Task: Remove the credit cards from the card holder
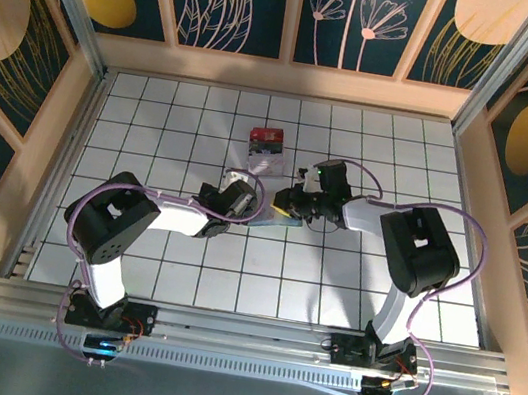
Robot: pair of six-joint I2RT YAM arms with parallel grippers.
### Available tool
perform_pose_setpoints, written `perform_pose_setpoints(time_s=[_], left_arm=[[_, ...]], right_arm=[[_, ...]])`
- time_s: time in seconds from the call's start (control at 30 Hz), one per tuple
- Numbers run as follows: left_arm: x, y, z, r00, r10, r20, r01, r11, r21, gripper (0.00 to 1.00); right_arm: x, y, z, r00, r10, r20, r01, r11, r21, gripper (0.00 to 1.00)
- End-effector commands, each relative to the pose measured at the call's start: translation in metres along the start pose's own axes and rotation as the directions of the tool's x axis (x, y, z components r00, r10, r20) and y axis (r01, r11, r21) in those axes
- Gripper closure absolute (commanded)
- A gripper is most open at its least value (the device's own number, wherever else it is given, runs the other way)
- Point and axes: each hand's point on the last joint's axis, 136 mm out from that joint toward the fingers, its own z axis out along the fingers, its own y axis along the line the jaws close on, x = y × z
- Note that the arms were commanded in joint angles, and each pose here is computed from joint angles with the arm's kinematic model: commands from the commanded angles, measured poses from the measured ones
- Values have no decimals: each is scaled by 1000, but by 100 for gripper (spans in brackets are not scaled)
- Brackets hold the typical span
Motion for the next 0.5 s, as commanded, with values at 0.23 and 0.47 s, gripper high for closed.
perform_pose_setpoints(time_s=[0.23,0.47], left_arm=[[26,6,6,996,46,-82,-48,998,-32,1],[25,5,7,996,44,-80,-47,998,-33,1]], right_arm=[[-2,14,-11,1000,-15,14,16,998,-57,82],[-3,14,-13,1000,-15,19,16,998,-60,82]])
